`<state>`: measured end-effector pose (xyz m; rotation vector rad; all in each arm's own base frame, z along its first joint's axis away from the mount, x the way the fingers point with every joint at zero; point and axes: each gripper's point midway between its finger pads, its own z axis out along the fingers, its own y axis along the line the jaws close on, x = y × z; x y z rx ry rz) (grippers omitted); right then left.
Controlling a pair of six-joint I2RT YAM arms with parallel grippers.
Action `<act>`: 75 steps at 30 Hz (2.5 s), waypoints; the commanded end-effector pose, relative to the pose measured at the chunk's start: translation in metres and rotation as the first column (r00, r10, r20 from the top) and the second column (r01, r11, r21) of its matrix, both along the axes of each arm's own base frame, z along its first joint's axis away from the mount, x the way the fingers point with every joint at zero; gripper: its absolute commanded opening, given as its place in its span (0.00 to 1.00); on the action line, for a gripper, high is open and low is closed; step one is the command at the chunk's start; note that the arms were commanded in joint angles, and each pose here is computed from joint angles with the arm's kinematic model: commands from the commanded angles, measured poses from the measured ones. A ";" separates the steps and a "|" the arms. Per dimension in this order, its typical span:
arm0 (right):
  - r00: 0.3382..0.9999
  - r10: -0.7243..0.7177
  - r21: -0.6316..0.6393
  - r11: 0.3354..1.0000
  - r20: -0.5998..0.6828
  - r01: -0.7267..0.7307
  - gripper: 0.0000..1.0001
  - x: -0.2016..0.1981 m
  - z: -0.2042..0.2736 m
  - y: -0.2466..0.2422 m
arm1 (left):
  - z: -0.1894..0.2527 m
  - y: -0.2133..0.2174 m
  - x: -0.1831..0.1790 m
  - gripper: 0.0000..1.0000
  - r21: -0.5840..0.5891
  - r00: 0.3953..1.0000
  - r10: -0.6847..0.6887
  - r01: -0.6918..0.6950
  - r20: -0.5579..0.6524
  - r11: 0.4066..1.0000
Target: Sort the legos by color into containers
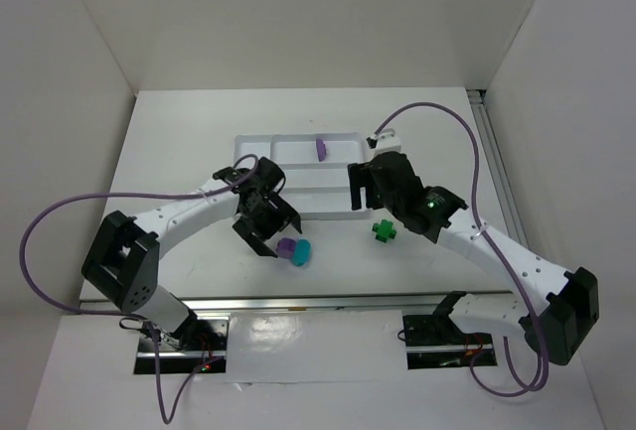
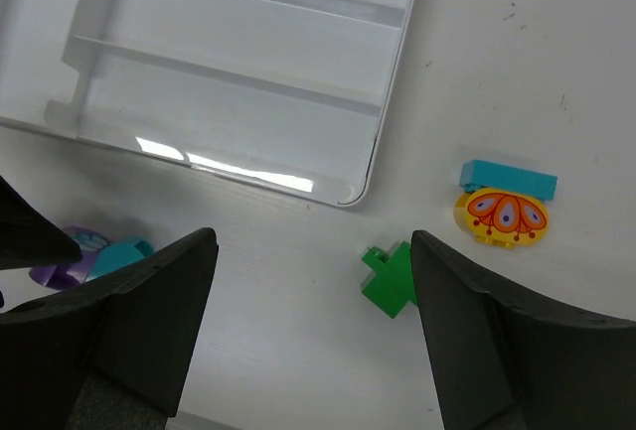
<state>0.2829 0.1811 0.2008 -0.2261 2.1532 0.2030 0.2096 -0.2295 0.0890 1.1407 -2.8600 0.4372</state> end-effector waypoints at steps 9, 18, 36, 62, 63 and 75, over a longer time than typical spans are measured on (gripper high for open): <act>0.999 0.028 -0.034 0.999 -0.033 -0.029 0.86 -0.004 -0.012 -0.001 | -0.013 -0.004 0.014 0.88 -0.021 0.976 0.217 -0.216 0.024 0.976; 0.996 0.055 -0.019 0.998 -0.067 -0.056 0.86 -0.010 -0.021 0.003 | -0.021 -0.009 0.015 0.59 -0.021 0.971 0.235 -0.235 0.036 0.972; 0.994 0.064 -0.015 0.998 -0.092 -0.065 0.86 -0.011 -0.028 0.007 | -0.043 -0.004 0.015 0.80 0.047 0.981 0.193 -0.193 0.018 0.980; 0.925 0.295 0.405 0.836 0.238 -0.371 0.86 -0.021 0.112 0.080 | 0.159 -0.024 0.140 0.00 -0.362 0.845 0.048 0.177 0.533 0.915; 0.913 0.310 0.417 0.817 0.264 -0.398 0.86 -0.022 0.116 0.085 | 0.158 -0.020 0.146 0.00 -0.355 0.839 0.040 0.186 0.543 0.916; 0.921 0.307 0.444 0.809 0.240 -0.386 0.86 0.018 0.102 0.123 | 0.174 -0.012 0.144 0.00 -0.415 0.826 0.051 0.227 0.561 0.881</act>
